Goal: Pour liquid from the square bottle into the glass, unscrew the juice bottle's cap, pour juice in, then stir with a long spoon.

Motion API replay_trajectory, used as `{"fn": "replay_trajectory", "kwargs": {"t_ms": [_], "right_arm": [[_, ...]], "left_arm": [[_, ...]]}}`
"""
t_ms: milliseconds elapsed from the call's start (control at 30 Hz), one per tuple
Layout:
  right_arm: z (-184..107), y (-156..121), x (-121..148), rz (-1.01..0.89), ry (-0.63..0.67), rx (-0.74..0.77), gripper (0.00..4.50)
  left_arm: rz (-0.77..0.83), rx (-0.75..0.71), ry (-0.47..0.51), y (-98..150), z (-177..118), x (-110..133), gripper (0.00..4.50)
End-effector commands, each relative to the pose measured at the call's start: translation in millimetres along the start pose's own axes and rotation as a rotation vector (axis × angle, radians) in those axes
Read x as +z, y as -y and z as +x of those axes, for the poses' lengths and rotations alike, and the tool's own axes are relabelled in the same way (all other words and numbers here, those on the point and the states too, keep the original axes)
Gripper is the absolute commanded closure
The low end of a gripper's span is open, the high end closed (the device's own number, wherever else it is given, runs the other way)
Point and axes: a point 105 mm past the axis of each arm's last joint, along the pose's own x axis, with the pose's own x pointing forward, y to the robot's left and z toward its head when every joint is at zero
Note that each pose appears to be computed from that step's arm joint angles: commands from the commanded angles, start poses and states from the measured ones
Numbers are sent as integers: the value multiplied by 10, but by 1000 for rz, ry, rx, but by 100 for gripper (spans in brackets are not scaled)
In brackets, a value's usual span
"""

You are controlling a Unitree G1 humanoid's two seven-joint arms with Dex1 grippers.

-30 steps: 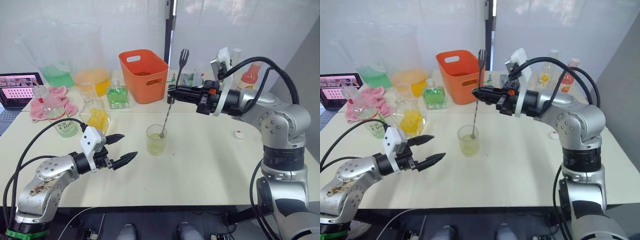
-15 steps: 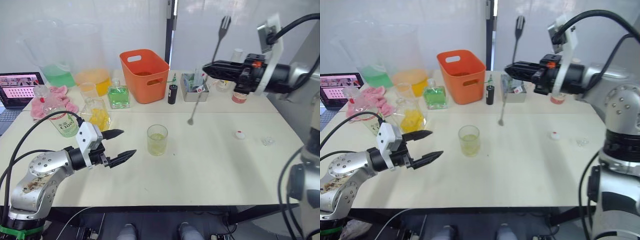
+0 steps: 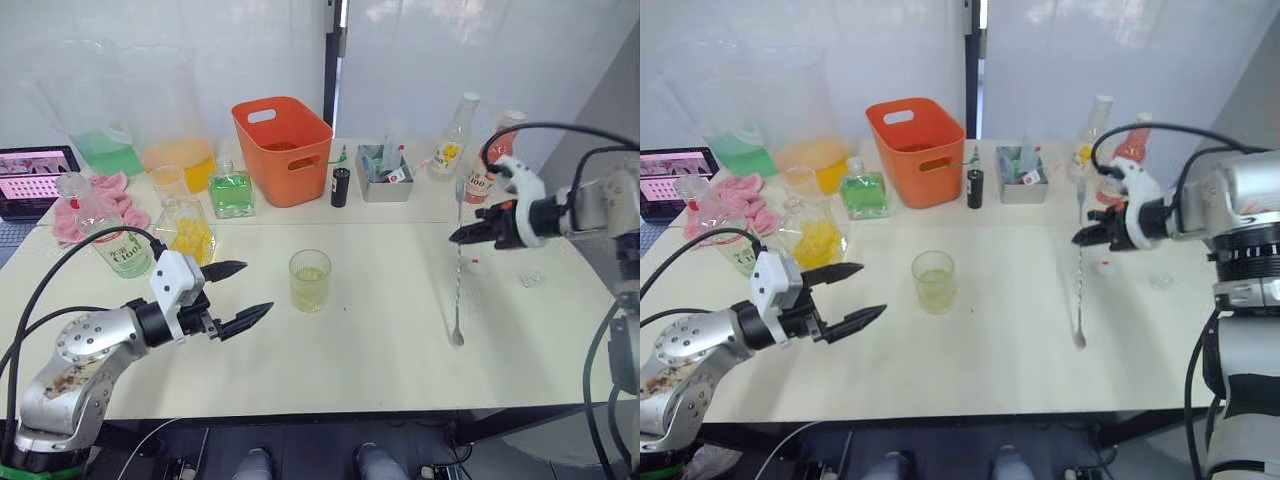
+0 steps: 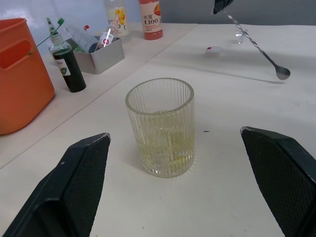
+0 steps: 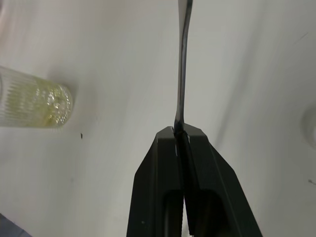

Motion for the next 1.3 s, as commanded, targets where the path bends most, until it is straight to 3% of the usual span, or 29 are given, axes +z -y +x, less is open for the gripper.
{"fn": "replay_trajectory", "kwargs": {"t_ms": [33, 267, 567, 833, 1000, 1133, 1200, 1300], "right_arm": [[146, -35, -54, -89, -53, -4, 450], [569, -81, -199, -123, -149, 27, 450], [867, -5, -182, -54, -131, 2, 450], [756, -52, -57, -88, -82, 65, 186], [489, -54, 88, -165, 27, 113, 7], [304, 60, 137, -271, 191, 89, 3], [130, -15, 275, -348, 415, 120, 3], [-60, 25, 213, -437, 587, 47, 3]], "left_arm": [[53, 41, 41, 7, -56, 141, 2], [43, 89, 34, 89, -142, 133, 2], [19, 163, 8, 81, -236, 39, 2], [-9, 187, -29, 74, -320, -56, 0], [-39, 286, -86, -109, -464, -194, 0], [-62, 312, -153, -181, -547, -339, 0], [-53, 341, -182, -242, -600, -399, 0], [-22, 401, -236, -370, -753, -518, 0]]}}
